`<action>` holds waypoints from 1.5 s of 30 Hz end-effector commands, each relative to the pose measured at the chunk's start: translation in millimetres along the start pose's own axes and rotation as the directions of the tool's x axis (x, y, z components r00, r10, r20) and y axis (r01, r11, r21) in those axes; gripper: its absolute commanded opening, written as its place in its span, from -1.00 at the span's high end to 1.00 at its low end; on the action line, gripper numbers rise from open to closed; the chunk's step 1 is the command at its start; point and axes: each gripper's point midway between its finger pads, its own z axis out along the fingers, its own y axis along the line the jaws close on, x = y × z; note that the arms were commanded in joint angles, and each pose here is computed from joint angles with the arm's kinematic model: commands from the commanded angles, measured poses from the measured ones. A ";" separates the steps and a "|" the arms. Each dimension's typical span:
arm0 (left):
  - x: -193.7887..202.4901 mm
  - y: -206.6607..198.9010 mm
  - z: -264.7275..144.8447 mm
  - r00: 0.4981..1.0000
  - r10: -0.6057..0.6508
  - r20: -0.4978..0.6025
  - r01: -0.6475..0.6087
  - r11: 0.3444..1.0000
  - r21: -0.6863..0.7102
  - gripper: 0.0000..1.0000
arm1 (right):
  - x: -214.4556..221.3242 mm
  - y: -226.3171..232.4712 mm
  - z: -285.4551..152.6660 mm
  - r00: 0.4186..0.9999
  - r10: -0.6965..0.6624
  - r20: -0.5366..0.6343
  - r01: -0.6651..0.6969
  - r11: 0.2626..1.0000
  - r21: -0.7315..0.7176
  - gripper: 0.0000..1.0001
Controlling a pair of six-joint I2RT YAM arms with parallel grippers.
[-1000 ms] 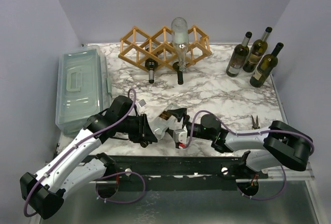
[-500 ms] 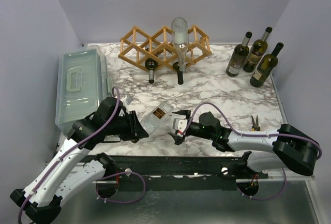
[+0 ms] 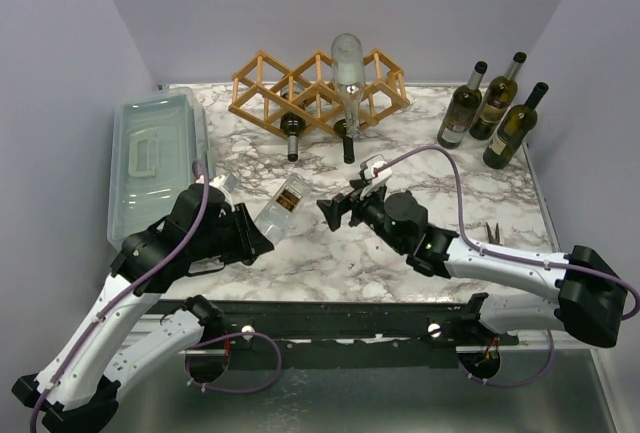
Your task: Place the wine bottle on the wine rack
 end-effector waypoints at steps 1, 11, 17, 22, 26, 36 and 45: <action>-56.5 -42.6 -31.9 0.966 -0.015 0.258 -0.020 0.991 0.133 1.00 | 15.5 -21.8 -7.1 0.992 0.099 -0.072 -0.087 0.983 0.161 -1.00; -103.7 -68.4 -60.9 0.906 -0.037 0.421 -0.029 0.989 0.148 1.00 | -6.2 -38.0 -16.0 0.988 0.140 -0.064 -0.118 0.955 0.271 -1.00; -132.4 -86.0 -58.5 0.875 -0.066 0.479 -0.015 0.987 0.161 1.00 | -11.8 -58.7 -19.5 0.984 0.165 -0.072 -0.129 0.926 0.355 -1.00; -164.7 -105.6 -65.4 0.825 -0.085 0.559 -0.020 0.984 0.179 1.00 | -14.7 -63.5 -25.7 0.984 0.170 -0.061 -0.137 0.923 0.358 -1.00; -189.6 -122.0 -67.6 0.788 -0.082 0.610 -0.041 0.982 0.185 1.00 | -12.0 -68.3 -28.4 0.984 0.161 -0.071 -0.124 0.920 0.373 -1.00; -251.4 -151.7 -52.8 0.744 -0.098 0.660 -0.075 0.971 0.228 1.00 | 1.6 -77.9 -37.1 0.981 0.145 -0.130 -0.084 0.915 0.394 -1.00; -319.3 -156.2 -23.2 0.728 -0.163 0.666 -0.080 0.944 0.319 1.00 | 6.4 -87.5 -41.6 0.981 0.144 -0.129 -0.079 0.908 0.411 -1.00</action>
